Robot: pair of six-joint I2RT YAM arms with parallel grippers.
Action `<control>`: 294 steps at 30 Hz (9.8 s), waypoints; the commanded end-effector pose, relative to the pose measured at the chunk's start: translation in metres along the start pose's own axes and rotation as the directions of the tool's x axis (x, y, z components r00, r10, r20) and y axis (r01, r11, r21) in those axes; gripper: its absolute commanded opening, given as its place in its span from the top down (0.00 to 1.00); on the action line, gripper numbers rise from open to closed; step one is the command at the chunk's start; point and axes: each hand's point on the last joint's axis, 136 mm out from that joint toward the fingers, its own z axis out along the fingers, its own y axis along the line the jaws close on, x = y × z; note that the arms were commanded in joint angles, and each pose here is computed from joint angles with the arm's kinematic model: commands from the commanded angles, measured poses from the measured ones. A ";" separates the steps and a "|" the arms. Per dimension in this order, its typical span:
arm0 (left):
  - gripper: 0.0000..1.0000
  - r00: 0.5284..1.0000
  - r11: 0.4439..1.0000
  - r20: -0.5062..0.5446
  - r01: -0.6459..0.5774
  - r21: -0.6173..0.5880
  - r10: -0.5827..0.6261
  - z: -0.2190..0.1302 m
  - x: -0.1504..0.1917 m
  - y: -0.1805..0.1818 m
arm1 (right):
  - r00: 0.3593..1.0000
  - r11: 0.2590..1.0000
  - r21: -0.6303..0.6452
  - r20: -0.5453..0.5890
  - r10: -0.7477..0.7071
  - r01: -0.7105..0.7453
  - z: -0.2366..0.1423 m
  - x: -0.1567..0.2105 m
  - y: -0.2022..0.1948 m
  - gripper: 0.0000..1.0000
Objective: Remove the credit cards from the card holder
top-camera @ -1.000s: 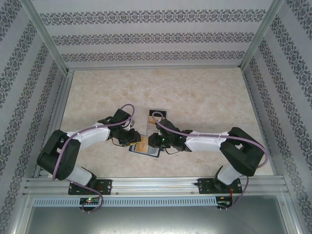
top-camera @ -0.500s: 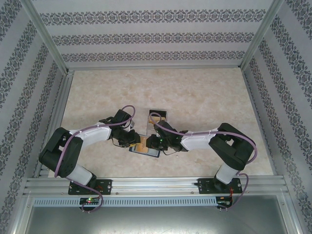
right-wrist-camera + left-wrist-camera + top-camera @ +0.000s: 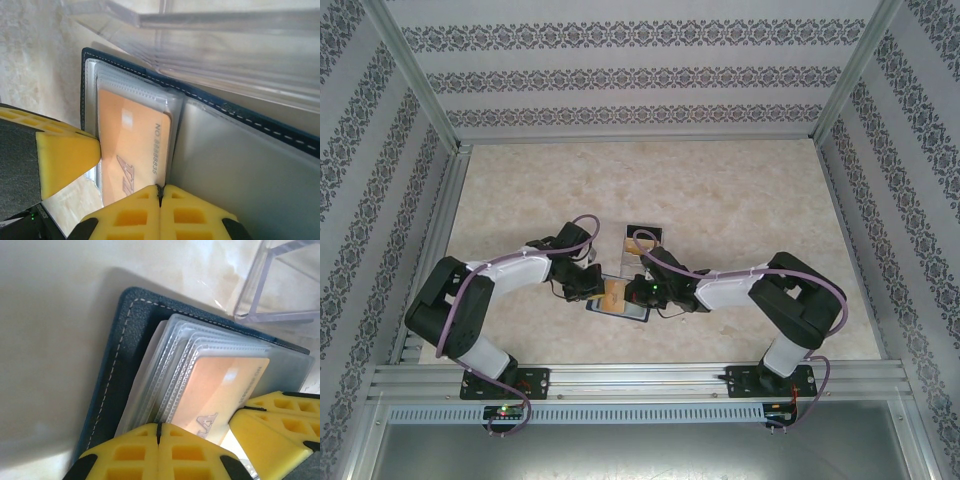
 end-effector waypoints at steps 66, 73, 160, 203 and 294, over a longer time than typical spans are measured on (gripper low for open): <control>0.75 0.999 0.994 0.053 0.008 -0.108 -0.002 -0.021 -0.005 0.011 | 0.852 0.833 0.224 0.025 -0.523 0.506 -0.160 -0.039 0.018 1.00; 0.07 0.980 0.994 0.196 0.032 -0.105 -0.011 -0.065 -0.016 0.003 | 0.679 0.630 0.272 -0.152 -0.718 0.727 -0.155 -0.079 0.048 1.00; 0.00 0.941 0.988 0.315 0.145 -0.050 -0.122 -0.105 0.001 0.034 | 0.236 0.073 0.288 -0.589 -0.773 0.955 -0.049 -0.140 0.035 0.81; 0.49 0.998 0.989 0.048 0.039 0.146 -0.046 -0.025 -0.001 -0.009 | 0.923 0.869 0.313 -0.140 -0.357 0.384 -0.019 -0.007 -0.008 0.94; 0.39 0.996 0.993 0.071 -0.067 0.101 0.060 -0.011 -0.001 -0.018 | 0.961 0.878 0.393 -0.149 -0.233 0.274 -0.013 0.018 -0.054 0.84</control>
